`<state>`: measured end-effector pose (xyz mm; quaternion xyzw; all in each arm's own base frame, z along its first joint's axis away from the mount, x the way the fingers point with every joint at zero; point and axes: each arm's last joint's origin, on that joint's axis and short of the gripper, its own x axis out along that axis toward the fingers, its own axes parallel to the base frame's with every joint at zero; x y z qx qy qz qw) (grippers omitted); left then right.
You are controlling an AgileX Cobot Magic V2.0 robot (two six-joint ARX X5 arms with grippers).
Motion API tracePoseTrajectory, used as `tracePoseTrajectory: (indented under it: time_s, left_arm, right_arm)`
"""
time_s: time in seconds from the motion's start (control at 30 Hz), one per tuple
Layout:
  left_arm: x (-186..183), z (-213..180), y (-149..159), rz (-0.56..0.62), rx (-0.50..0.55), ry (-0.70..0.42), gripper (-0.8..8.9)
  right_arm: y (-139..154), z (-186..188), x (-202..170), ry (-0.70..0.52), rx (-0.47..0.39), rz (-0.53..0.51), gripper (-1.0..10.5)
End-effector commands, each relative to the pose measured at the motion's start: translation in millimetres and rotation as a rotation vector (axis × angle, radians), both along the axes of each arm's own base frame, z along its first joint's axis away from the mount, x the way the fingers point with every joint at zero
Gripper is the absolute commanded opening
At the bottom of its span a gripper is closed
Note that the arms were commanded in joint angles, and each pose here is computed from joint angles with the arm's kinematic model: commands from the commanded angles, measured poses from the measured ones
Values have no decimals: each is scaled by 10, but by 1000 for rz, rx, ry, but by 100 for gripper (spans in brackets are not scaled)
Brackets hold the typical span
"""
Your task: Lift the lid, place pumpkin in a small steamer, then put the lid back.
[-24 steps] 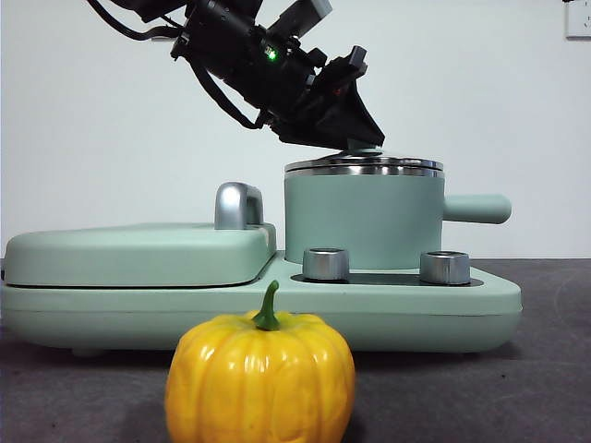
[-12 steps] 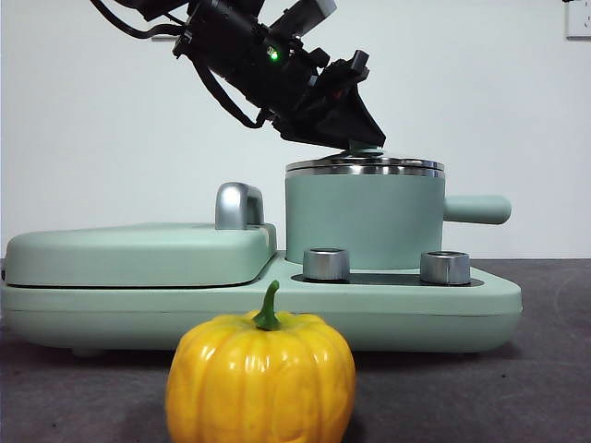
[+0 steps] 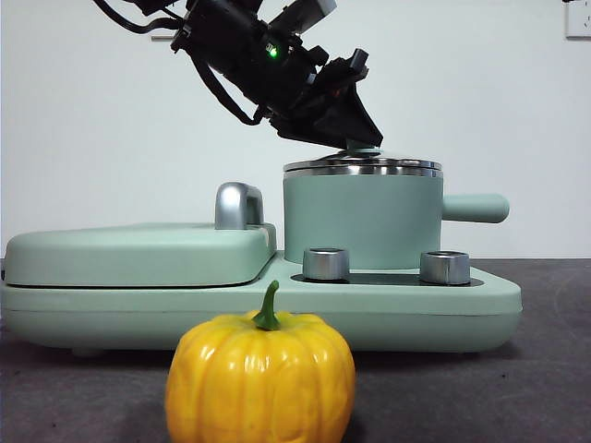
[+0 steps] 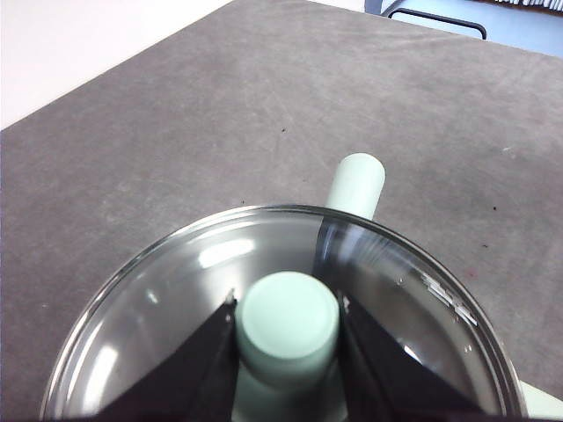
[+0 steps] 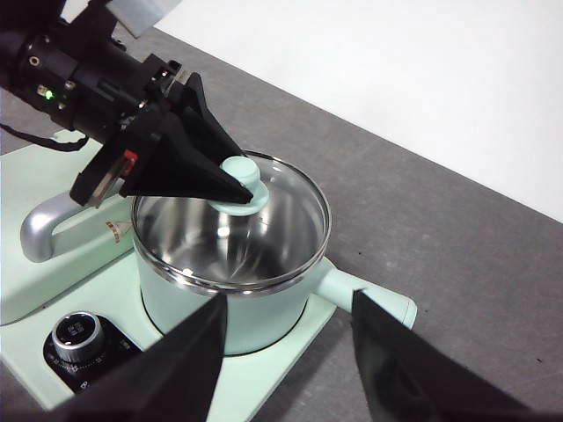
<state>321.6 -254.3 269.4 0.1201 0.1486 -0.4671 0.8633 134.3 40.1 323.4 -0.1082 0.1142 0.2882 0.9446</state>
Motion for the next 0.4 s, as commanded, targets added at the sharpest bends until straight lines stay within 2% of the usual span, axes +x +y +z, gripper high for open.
tracePoseTrajectory:
  time_s: [0.03, 0.4]
  left_arm:
    - [-29, 290, 30, 11, -43, -109, 7]
    - [-263, 762, 253, 28, -105, -162, 7]
  right_arm:
    - [5, 40, 2, -9, 11, -3, 226]
    - [4, 41, 1, -10, 11, -2, 226]
